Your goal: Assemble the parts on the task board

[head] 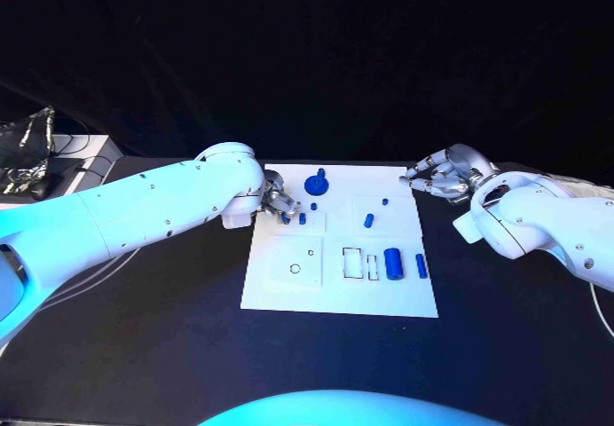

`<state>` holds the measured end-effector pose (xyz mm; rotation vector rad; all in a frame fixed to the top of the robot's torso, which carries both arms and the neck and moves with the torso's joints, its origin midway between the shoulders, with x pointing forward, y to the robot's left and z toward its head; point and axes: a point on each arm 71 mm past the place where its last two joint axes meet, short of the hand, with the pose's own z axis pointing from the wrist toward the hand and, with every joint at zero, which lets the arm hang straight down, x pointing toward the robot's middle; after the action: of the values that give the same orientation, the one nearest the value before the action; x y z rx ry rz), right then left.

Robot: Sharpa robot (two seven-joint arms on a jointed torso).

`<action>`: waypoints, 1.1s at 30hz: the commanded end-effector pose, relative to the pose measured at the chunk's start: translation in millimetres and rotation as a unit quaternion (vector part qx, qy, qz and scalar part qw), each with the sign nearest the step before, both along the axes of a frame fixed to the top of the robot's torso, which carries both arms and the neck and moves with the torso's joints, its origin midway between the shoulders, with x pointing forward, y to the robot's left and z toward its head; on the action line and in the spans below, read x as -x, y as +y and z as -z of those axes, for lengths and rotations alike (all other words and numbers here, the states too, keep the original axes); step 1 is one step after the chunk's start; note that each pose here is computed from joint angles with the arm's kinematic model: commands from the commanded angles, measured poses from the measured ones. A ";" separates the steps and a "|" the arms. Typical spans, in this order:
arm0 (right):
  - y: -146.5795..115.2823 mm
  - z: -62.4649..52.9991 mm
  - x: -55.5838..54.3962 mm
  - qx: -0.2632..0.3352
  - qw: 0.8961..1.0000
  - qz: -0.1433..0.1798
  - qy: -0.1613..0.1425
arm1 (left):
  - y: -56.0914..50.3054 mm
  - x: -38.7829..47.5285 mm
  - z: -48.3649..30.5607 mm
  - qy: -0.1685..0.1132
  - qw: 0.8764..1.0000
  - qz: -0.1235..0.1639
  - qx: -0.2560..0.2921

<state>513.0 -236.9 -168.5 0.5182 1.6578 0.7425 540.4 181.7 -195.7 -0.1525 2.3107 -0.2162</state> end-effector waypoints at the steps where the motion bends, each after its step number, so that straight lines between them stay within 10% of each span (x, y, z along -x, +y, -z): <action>1: 1.0 -0.1 0.3 -0.001 1.000 -0.007 -0.002 | -0.3 2.8 5.4 0.009 1.000 0.004 -0.007; 33: 0.2 0.0 0.3 0.000 1.000 -0.006 -0.002 | 5.0 2.7 6.6 0.010 1.000 0.004 -0.020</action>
<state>513.1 -237.8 -168.7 0.5200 1.6575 0.7417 539.7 185.5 -196.6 -0.1522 2.3118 -0.2089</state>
